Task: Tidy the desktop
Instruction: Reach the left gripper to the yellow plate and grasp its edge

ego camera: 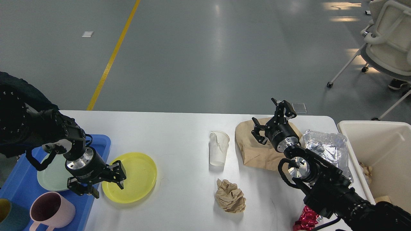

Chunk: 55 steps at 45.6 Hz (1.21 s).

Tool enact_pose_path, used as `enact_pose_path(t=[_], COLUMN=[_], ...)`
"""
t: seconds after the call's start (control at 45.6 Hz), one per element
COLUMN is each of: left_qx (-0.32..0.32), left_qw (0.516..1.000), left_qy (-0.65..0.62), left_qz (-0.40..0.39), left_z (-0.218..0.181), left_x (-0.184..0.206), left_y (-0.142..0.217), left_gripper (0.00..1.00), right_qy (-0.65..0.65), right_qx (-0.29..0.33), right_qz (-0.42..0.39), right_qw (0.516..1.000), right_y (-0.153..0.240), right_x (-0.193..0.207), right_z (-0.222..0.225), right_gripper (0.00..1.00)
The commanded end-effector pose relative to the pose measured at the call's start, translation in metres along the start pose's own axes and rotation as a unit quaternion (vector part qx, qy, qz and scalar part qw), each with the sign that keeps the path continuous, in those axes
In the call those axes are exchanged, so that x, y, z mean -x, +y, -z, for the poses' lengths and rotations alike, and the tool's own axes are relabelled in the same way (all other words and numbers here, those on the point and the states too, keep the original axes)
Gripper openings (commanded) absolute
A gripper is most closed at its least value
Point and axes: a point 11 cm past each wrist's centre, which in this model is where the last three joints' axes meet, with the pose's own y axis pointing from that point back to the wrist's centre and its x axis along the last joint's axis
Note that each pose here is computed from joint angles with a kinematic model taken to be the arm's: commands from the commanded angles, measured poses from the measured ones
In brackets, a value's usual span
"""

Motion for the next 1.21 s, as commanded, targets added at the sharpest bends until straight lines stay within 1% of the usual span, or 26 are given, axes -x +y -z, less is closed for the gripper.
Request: enact_pose_path(t=[0.0,0.153,0.307,0.811,1.074,1.184], left_qx=[-0.005,-0.013,-0.002,-0.001,-0.005,-0.005], left_qw=[1.000,0.999,0.999,0.999,0.999,0.999], left_qy=[0.004,0.010,0.013,0.016,0.019,0.019], left_qz=[-0.021,-0.047,-0.043,-0.042,-0.042,-0.047], left_z=[0.008,0.020,0.016,0.019,0.025,0.027], left_x=[-0.002,-0.007,-0.005,-0.004,-0.004,-0.006], left_y=[-0.014,-0.030,-0.038,-0.051,-0.058,-0.059], left_gripper=[0.76,0.76,0.76,0.75,0.68,0.66], right_qy=[0.000,0.000,0.000,0.000,0.000,0.000], right_qx=[0.000,0.000,0.000,0.000,0.000,0.000], right_qz=[0.000,-0.001,0.000,0.000,-0.001,-0.001], right_qw=[1.000,1.000,1.000,1.000,1.000,1.000], right_y=[0.000,0.000,0.000,0.000,0.000,0.000], right_x=[0.000,0.000,0.000,0.000,0.000,0.000], right_z=[0.000,0.000,0.000,0.000,0.000,0.000], right_gripper=[1.00,1.00,1.00,1.00,1.00,1.00])
